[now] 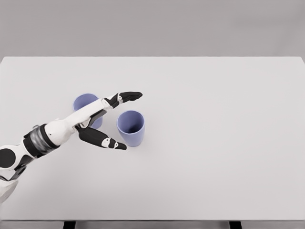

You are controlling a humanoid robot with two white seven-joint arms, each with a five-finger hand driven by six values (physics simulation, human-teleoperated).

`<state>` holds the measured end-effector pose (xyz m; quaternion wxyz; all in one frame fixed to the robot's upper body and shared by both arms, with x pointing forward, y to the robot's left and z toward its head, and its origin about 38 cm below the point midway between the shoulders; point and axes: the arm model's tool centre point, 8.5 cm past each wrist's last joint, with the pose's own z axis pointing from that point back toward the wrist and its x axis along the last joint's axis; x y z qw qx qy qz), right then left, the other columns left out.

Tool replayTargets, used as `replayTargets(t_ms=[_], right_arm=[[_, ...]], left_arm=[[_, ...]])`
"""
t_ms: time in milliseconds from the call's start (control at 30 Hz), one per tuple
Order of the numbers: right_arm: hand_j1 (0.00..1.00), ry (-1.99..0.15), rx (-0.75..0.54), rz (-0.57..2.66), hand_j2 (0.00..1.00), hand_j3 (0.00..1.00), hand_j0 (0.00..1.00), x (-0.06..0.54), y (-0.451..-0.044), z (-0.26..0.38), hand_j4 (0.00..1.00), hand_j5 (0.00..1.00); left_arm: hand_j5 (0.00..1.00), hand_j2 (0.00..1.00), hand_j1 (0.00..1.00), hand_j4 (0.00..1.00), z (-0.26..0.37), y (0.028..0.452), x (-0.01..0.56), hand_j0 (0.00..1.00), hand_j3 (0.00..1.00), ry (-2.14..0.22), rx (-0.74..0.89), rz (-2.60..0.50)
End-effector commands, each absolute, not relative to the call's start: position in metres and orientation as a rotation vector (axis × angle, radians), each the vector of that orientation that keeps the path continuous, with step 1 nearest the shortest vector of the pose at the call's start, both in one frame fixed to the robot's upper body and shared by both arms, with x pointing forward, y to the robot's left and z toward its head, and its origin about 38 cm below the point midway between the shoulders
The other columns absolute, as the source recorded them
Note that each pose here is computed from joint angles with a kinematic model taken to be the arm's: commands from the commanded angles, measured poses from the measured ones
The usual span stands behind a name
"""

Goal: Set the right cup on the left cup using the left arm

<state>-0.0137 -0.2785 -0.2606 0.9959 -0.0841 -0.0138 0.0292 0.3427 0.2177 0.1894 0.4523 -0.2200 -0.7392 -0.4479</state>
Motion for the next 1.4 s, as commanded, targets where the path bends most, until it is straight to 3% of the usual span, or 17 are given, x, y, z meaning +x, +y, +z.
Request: replayTargets(t_ms=[0, 1367], right_arm=[[1.00, -0.028, -0.168, 0.058, 1.00, 1.00, 1.00, -0.014, -0.279, -0.261, 1.00, 1.00], [1.00, -0.028, -0.168, 0.058, 1.00, 1.00, 1.00, -0.014, -0.279, -0.261, 1.00, 1.00]], left_arm=[[1.00, 1.00, 1.00, 1.00, 0.186, 0.216, 0.346, 1.00, 1.00, -1.786, -0.535, -1.083], [1.00, 1.00, 1.00, 1.00, 0.155, 0.218, 0.358, 1.00, 1.00, -1.674, -0.418, -1.006]])
